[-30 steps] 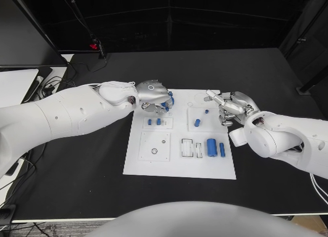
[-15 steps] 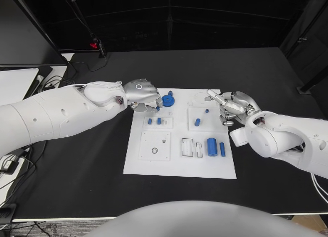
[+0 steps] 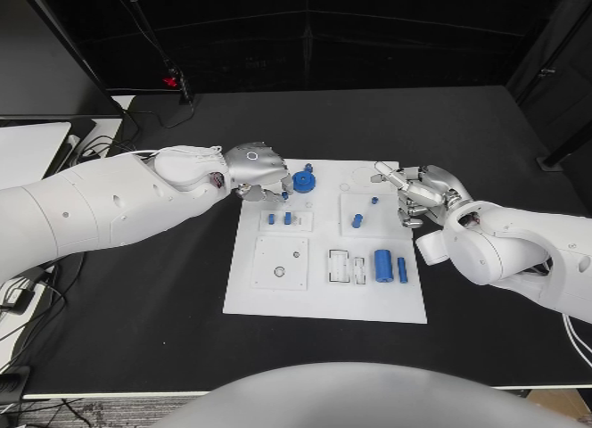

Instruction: Assemble the parts on the task board

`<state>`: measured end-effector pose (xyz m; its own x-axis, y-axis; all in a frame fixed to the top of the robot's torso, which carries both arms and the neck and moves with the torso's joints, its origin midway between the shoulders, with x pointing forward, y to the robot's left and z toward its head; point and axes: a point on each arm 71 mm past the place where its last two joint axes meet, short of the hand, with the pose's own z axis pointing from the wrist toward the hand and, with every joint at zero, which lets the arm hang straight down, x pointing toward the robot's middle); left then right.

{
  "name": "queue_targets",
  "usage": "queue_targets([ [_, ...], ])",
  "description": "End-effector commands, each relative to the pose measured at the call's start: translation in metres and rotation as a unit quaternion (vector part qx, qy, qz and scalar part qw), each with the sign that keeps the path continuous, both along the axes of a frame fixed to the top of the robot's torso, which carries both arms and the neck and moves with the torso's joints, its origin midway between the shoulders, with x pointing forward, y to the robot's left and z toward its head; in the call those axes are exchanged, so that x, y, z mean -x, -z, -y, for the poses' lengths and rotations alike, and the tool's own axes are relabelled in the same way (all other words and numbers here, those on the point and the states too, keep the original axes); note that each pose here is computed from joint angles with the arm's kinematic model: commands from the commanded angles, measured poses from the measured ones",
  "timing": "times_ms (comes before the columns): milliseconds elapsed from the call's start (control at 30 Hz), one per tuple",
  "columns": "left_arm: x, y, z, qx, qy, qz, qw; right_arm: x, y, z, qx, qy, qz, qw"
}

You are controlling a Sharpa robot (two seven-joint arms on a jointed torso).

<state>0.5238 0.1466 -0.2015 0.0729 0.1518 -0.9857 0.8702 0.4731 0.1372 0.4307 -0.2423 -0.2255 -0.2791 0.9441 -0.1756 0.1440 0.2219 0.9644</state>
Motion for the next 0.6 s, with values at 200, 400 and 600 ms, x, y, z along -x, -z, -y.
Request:
queue_targets([
  [200, -0.0053, 0.0045, 0.0024, -0.011, -0.015, -0.011, 1.0, 0.0005, -0.001, -0.0008, -0.001, -0.003, 0.003, 1.0],
  [400, -0.0073, 0.0072, 0.0031, -0.015, -0.017, -0.014, 1.0, 0.0005, -0.0011, -0.0012, -0.002, -0.004, 0.003, 1.0],
  [600, -0.0069, 0.0082, 0.0033, -0.018, -0.013, -0.017, 1.0, 0.0005, -0.001, -0.0006, -0.001, -0.003, 0.003, 1.0],
])
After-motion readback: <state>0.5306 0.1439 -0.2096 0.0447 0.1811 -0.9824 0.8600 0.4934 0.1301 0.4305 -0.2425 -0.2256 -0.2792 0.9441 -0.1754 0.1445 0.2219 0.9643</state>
